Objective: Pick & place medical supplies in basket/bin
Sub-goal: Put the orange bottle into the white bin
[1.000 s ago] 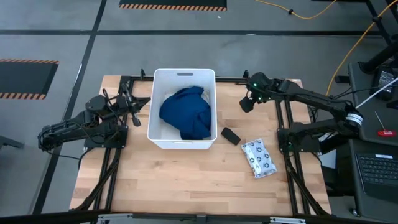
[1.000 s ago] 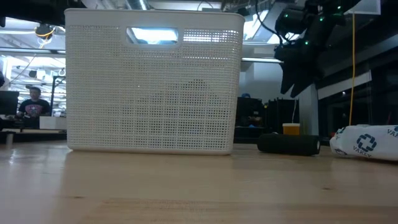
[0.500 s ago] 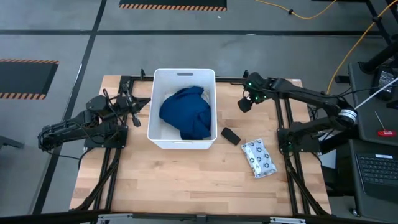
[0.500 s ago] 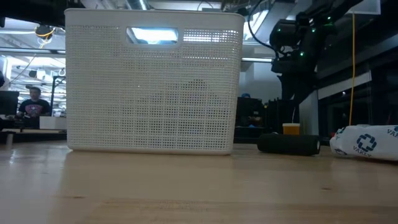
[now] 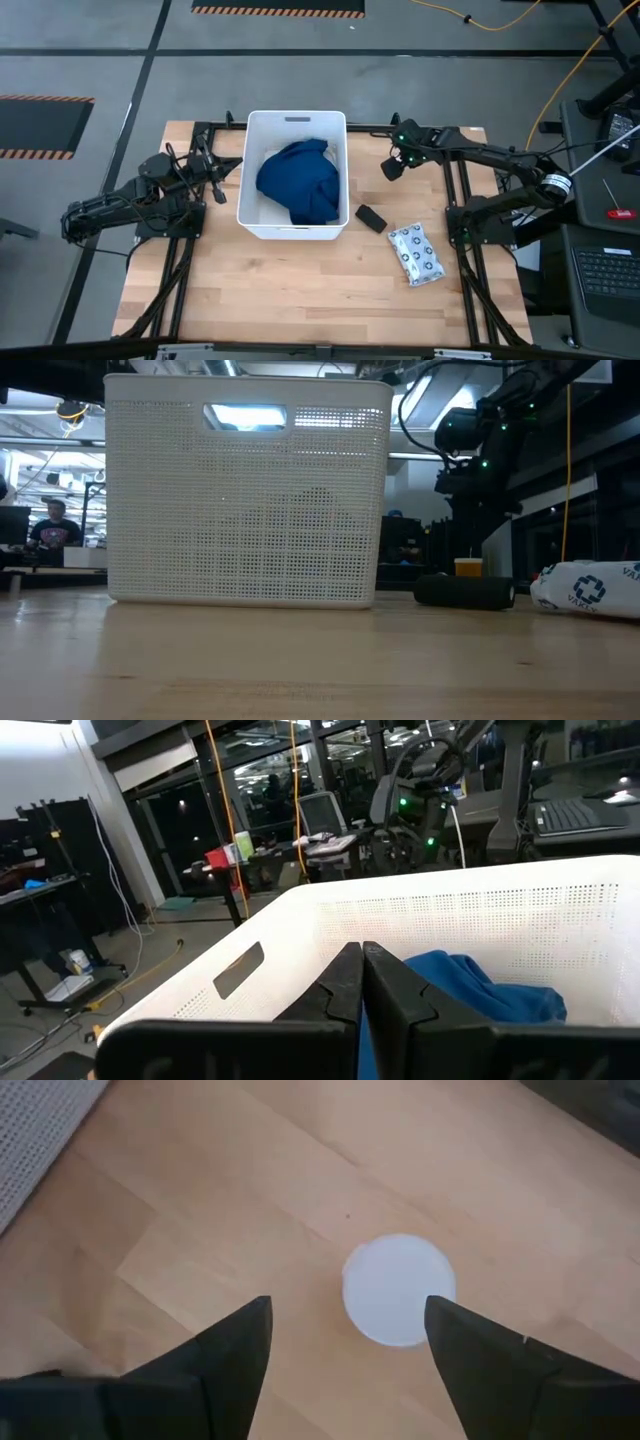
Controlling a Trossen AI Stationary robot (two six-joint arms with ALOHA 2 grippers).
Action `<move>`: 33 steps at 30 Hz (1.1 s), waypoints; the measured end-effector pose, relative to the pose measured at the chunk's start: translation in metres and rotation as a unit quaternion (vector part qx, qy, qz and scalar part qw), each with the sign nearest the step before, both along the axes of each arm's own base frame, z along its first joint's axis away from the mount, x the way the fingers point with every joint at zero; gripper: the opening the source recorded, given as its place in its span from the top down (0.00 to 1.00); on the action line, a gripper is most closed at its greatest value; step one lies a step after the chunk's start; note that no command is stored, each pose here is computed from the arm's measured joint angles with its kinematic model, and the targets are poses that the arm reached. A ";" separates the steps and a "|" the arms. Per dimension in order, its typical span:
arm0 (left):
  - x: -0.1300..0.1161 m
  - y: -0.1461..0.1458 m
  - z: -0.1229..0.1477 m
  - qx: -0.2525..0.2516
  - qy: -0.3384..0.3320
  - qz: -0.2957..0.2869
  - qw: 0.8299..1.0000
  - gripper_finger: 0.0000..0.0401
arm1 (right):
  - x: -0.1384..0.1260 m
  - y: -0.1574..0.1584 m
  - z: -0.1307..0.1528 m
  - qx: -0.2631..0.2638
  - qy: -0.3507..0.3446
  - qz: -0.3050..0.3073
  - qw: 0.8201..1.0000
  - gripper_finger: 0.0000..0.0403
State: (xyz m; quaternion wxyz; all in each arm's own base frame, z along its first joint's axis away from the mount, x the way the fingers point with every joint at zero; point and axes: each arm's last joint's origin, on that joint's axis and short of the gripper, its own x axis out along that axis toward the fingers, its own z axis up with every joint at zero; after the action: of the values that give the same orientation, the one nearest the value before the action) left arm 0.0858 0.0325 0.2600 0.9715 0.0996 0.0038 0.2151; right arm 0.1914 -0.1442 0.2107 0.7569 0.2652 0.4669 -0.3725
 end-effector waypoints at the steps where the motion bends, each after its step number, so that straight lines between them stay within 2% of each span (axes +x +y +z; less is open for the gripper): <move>1: 0.000 0.000 0.000 0.000 0.000 0.000 1.000 0.98 | 0.000 0.000 -0.001 -0.002 -0.003 0.001 1.000 0.35; 9: 0.000 0.000 0.000 -0.003 -0.001 0.000 1.000 0.99 | 0.000 -0.001 -0.002 -0.023 0.010 -0.002 1.000 0.35; 27: 0.000 0.000 0.000 -0.002 -0.001 0.000 1.000 0.99 | 0.007 -0.008 -0.018 -0.015 0.033 0.003 0.999 0.35; 33: 0.000 0.000 0.000 -0.002 -0.001 0.000 1.000 0.98 | 0.006 -0.007 -0.016 -0.028 0.042 0.035 0.998 0.35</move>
State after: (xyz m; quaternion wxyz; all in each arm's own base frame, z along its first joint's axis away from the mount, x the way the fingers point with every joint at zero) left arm 0.0857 0.0324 0.2601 0.9717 0.0975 0.0031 0.2152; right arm 0.1976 -0.1516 0.1950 0.7565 0.2117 0.4965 -0.3693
